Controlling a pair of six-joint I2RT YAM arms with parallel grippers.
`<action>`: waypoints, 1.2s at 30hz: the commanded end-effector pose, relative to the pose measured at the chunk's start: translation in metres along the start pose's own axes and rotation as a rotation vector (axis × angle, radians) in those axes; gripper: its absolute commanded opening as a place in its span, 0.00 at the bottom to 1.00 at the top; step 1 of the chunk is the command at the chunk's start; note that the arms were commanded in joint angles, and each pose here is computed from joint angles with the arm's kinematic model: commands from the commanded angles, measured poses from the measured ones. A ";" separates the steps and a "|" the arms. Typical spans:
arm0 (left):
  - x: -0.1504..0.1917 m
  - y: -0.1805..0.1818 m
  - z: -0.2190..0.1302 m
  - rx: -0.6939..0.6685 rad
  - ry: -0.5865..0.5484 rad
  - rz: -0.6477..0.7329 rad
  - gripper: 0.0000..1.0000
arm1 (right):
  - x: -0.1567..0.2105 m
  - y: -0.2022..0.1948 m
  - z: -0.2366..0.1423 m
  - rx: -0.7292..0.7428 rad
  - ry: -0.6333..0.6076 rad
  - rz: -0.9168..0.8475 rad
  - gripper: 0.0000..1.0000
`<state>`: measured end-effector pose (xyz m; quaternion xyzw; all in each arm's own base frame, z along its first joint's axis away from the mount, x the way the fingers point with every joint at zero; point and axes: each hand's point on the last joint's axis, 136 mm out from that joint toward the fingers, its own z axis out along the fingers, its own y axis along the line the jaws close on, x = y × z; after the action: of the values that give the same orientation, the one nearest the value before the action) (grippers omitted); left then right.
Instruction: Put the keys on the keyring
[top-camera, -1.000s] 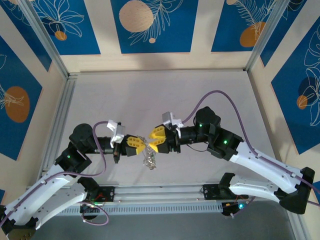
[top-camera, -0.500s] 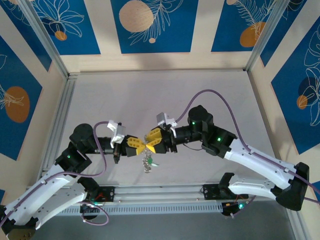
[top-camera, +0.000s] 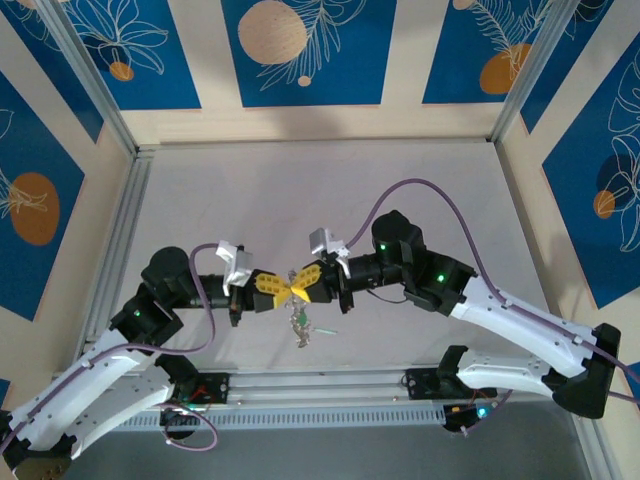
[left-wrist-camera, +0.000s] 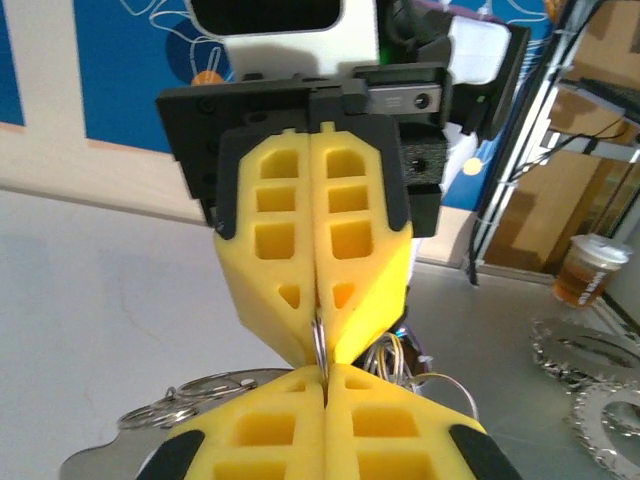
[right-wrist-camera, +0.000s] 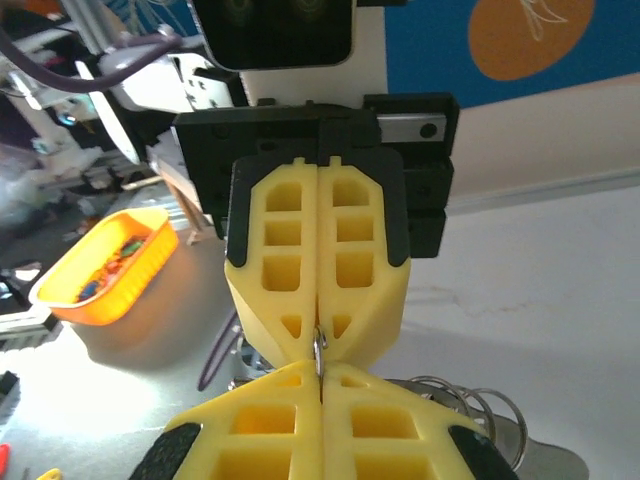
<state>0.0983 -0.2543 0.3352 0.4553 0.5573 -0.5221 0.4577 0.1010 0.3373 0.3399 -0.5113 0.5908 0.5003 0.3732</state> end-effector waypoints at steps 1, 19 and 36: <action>-0.017 0.000 -0.005 -0.051 -0.016 0.067 0.06 | -0.001 -0.013 -0.013 0.152 0.062 -0.059 0.00; -0.025 -0.003 -0.010 -0.071 0.095 0.097 0.22 | 0.001 0.006 0.001 0.141 0.214 -0.286 0.00; -0.004 -0.015 -0.013 -0.023 0.185 0.043 0.19 | -0.006 0.009 0.007 0.109 0.233 -0.315 0.00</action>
<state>0.0959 -0.2436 0.3334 0.4909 0.6127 -0.4555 0.4196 0.0973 0.3432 0.3271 -0.6257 0.5904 0.3321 0.3868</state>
